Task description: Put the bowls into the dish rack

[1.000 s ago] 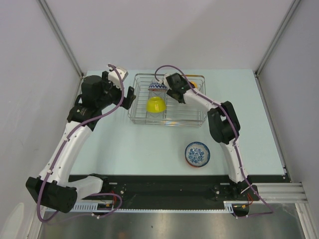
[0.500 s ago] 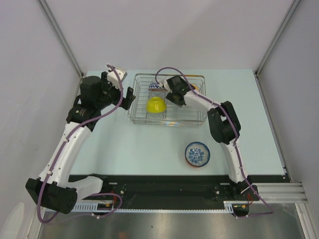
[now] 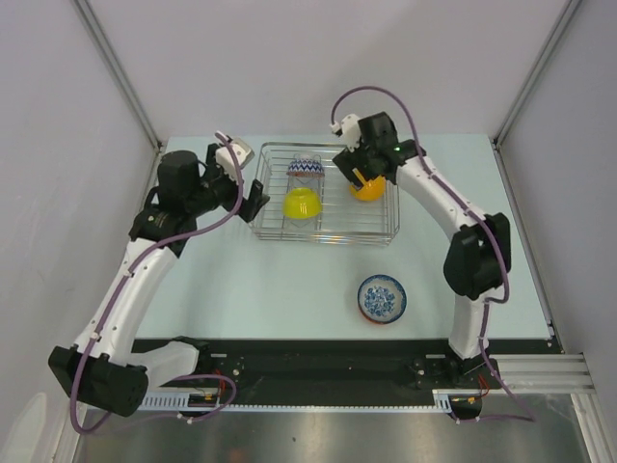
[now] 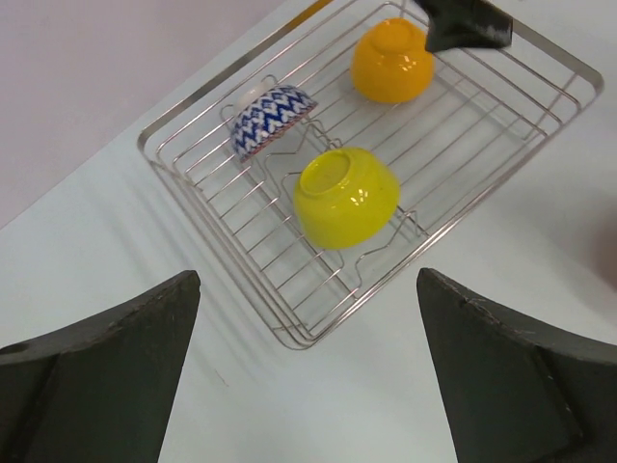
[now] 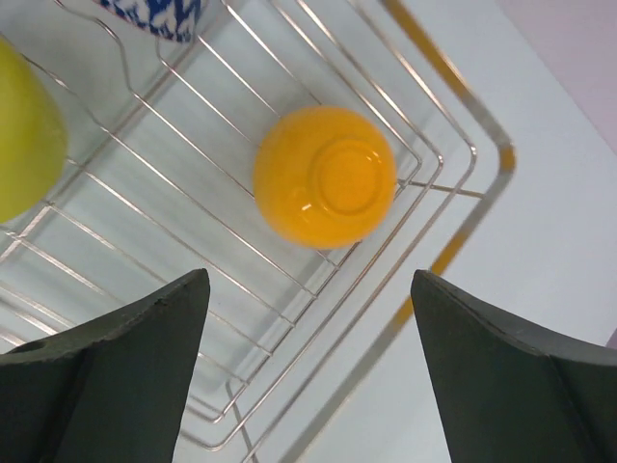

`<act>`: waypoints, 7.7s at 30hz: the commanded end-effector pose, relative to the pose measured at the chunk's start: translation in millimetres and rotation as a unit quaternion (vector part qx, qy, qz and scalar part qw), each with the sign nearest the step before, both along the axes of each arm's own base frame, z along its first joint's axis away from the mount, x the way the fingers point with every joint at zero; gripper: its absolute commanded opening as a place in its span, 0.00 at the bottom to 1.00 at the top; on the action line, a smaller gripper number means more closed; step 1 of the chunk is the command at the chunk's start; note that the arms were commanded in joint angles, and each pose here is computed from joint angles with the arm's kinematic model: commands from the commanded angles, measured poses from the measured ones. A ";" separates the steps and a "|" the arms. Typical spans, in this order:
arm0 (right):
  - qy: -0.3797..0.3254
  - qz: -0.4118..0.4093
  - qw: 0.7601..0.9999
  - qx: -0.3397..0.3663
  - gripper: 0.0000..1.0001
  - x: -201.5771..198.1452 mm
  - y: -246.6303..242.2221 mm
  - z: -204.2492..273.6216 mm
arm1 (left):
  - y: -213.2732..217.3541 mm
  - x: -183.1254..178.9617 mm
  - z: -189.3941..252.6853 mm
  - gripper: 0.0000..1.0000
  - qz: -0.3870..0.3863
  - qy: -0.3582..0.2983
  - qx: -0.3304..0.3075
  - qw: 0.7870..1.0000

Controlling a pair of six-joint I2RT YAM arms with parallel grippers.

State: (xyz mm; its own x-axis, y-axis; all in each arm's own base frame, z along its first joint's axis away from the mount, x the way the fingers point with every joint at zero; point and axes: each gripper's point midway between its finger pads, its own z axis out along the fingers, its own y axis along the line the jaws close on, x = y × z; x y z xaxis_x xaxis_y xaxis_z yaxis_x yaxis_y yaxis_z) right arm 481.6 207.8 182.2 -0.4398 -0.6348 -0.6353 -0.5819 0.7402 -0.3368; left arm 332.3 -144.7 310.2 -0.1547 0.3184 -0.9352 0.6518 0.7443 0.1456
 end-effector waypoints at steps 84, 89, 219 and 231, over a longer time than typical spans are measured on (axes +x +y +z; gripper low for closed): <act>0.011 -0.020 0.966 0.256 0.89 -207.3 -153.9 71.1 | -285.5 -126.3 -107.5 0.00 -0.385 0.150 0.161 0.896; -0.003 -0.054 0.958 0.280 0.90 -197.7 -163.3 82.3 | -280.1 -125.6 -97.3 0.00 -0.382 0.139 0.158 0.900; 0.232 0.270 0.748 0.560 0.00 -202.5 0.3 167.2 | -223.0 15.9 33.5 0.08 -0.296 -0.020 -0.029 0.954; 0.223 0.237 0.760 0.563 0.00 -187.3 -1.6 157.5 | -215.8 9.1 47.1 0.66 -0.288 -0.026 -0.042 0.956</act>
State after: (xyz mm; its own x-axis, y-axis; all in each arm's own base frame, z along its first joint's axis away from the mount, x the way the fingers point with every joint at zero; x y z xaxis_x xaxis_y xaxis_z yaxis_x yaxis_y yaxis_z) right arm 299.7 208.3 318.2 -0.7268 0.0431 -0.6855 -0.6809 0.0861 0.7273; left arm 348.5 -361.4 325.0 0.0144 0.3236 -0.9461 0.9536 0.2802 0.1104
